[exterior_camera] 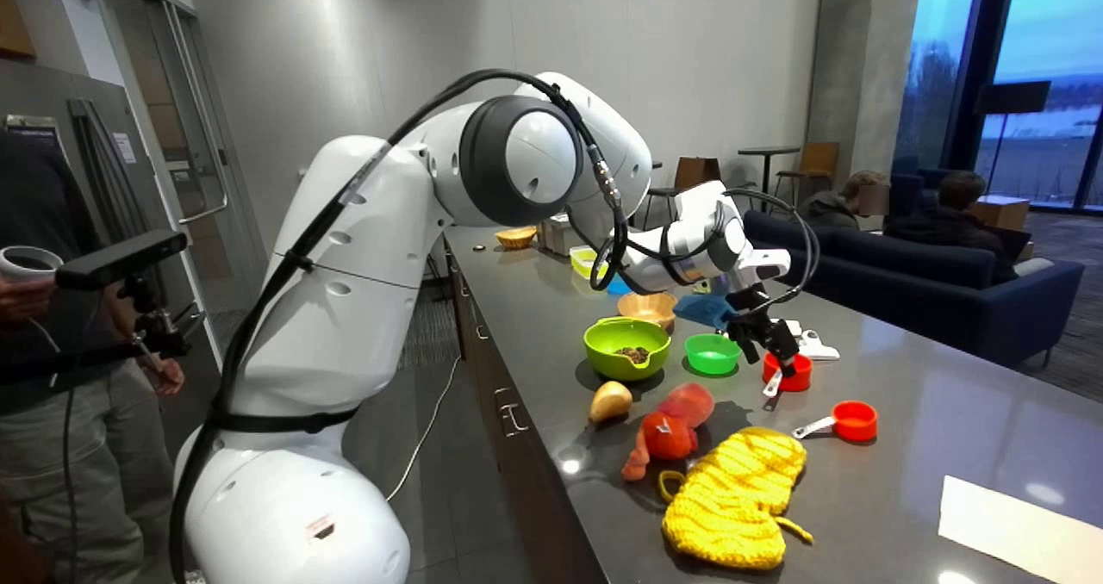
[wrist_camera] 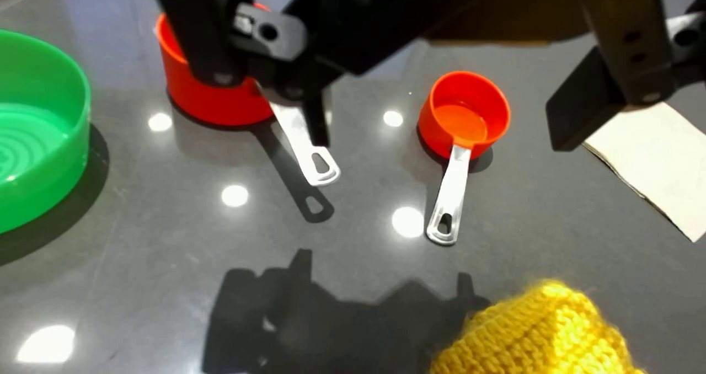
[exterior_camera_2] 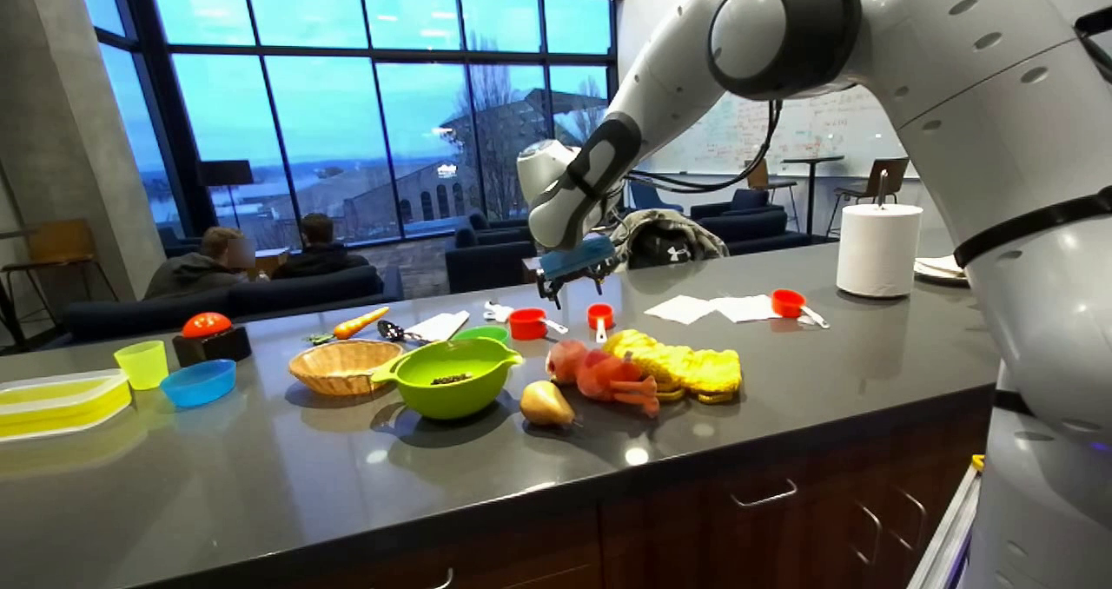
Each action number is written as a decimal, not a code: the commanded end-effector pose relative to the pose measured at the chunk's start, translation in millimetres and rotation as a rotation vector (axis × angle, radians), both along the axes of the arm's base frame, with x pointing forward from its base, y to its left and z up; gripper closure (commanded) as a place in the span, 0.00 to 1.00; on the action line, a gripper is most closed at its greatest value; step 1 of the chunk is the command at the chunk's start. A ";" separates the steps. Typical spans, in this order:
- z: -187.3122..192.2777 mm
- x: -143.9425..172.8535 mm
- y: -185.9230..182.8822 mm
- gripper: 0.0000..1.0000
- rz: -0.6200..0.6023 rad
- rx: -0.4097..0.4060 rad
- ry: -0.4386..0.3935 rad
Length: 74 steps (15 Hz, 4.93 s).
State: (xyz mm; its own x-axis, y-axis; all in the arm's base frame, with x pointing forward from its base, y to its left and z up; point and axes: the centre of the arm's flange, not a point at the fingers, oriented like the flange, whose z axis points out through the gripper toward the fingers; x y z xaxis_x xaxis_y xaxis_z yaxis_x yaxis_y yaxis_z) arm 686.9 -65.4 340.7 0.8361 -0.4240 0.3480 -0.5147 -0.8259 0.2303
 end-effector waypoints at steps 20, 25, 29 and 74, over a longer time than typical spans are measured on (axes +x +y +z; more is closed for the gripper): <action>-67.2 28.8 -44.2 0.00 -0.167 0.028 -0.042; -65.3 42.5 -60.1 0.00 -0.214 -0.002 -0.081; -70.7 49.4 -62.1 0.00 -0.231 -0.017 -0.084; -62.4 53.2 -71.5 0.96 -0.324 -0.070 -0.049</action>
State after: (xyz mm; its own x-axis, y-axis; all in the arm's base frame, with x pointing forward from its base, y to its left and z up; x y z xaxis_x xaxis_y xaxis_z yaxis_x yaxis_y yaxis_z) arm 743.5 -125.3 260.6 0.6227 -0.6638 0.4143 -0.7777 -0.5835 0.2339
